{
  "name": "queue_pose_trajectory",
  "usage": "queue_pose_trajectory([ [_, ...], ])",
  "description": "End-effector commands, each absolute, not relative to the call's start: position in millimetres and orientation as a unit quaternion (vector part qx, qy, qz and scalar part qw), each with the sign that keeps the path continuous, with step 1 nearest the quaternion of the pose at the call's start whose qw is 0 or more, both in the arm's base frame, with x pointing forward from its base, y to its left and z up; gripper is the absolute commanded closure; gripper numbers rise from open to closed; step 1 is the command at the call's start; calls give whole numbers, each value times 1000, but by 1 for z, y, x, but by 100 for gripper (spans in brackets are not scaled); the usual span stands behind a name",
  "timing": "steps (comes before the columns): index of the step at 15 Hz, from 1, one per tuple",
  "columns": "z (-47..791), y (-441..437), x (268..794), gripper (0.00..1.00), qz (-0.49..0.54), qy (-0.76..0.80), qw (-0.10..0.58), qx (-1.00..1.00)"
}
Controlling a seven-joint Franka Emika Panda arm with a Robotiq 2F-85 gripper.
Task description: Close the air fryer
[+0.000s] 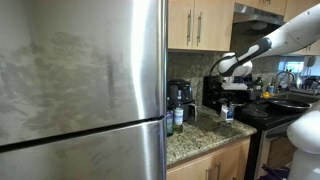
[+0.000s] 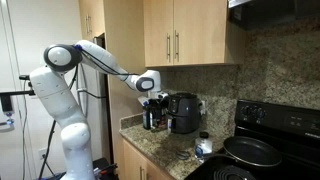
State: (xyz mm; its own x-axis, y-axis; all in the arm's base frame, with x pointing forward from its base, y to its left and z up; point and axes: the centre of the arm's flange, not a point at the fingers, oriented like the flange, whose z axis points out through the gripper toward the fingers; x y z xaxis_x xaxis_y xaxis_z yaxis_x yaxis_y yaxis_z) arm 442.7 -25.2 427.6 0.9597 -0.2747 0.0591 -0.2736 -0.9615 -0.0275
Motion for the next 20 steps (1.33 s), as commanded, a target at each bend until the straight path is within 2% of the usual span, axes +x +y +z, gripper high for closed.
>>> queue_pose_trajectory([
  [1,428,-25,443,0,-31,138,10,-990],
  [4,428,-25,443,0,-31,138,10,-990],
  [5,418,-27,450,0,-26,136,-12,-990],
  [8,370,-44,505,0,-69,134,-101,-983],
  [11,332,-46,547,0,-139,113,-136,-974],
  [14,298,-39,593,0,-183,134,-110,-968],
  [15,318,-41,547,0,-162,119,-112,-973],
  [17,300,-40,571,0,-169,130,-106,-971],
  [20,292,-36,580,0,-167,125,-120,-971],
])
